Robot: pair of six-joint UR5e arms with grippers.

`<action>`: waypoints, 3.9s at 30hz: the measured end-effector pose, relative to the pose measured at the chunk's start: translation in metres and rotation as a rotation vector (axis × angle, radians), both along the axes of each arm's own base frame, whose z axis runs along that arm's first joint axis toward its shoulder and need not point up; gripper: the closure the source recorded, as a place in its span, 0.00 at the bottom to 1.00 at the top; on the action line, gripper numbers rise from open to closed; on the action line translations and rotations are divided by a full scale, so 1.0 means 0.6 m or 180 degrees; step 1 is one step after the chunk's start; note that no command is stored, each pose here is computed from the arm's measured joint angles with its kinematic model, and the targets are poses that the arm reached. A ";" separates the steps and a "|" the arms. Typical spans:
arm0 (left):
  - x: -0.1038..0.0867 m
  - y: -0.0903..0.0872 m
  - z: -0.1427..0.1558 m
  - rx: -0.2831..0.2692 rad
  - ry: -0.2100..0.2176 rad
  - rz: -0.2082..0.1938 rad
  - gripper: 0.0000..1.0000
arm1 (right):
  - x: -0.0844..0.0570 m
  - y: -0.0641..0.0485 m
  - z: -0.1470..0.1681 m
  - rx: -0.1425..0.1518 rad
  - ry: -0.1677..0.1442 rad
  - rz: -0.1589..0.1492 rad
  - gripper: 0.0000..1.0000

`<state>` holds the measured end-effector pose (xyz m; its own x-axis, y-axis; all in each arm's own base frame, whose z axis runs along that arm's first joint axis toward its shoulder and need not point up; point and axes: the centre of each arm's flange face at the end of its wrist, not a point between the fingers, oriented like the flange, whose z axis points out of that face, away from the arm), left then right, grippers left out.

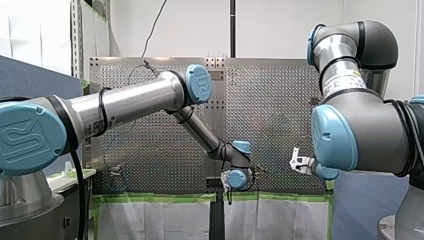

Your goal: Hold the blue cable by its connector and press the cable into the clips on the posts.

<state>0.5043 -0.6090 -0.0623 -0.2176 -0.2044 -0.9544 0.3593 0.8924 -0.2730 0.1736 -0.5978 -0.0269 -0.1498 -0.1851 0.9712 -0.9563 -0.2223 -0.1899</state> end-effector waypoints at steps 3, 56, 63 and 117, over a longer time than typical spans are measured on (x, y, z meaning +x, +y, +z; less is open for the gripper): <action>-0.001 -0.002 0.000 -0.0008 -0.0006 -0.0018 1.00 | 0.001 -0.001 0.001 -0.0008 0.0000 0.0002 1.00; 0.121 0.025 -0.010 -0.0292 0.0032 0.0143 1.00 | -0.008 -0.085 0.025 -0.0153 -0.0147 0.0081 1.00; 0.123 0.025 -0.008 -0.0277 0.0026 0.0140 1.00 | -0.006 -0.094 0.016 -0.0143 -0.0161 0.0100 1.00; 0.117 0.036 0.005 0.0234 -0.0104 0.0265 0.00 | 0.024 -0.199 -0.014 -0.0165 -0.0186 0.0410 1.00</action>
